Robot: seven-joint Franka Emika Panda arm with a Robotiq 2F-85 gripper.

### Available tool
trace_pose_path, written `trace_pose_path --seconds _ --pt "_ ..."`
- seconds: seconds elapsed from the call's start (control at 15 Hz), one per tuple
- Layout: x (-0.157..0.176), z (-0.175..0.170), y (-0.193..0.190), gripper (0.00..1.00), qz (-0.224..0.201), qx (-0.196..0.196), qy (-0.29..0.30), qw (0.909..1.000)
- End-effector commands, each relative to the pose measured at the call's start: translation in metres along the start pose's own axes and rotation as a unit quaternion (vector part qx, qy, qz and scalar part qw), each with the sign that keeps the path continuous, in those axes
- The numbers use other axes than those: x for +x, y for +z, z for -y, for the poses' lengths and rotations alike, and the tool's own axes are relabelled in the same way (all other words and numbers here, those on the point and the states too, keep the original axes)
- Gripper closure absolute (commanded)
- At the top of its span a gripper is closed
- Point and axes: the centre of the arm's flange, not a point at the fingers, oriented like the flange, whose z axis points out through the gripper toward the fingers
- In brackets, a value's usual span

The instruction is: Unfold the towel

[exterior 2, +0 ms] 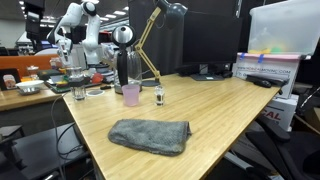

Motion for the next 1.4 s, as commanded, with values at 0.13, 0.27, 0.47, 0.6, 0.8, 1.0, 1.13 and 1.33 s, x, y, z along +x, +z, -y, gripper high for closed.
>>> trace_pose_path --seconds 0.13,0.27,0.47,0.6,0.8,1.0,1.13,1.33 --pt "0.046 -0.022 0.023 0.00 -0.004 0.036 0.058 0.9977" --pt "0.062 -0.032 0.040 0.00 -0.001 0.042 0.083 0.9957" --pt "0.082 -0.058 0.069 0.00 0.014 0.046 0.157 0.9865" --pt "0.091 -0.081 0.090 0.00 0.034 0.065 0.218 0.9732" --pt "0.088 -0.098 0.101 0.00 0.054 0.066 0.230 0.9694" --pt "0.090 -0.101 0.106 0.00 0.061 0.066 0.233 0.9682" --pt "0.089 -0.097 0.103 0.00 0.057 0.065 0.229 0.9695" --pt "0.089 -0.097 0.103 0.00 0.057 0.065 0.230 0.9693"
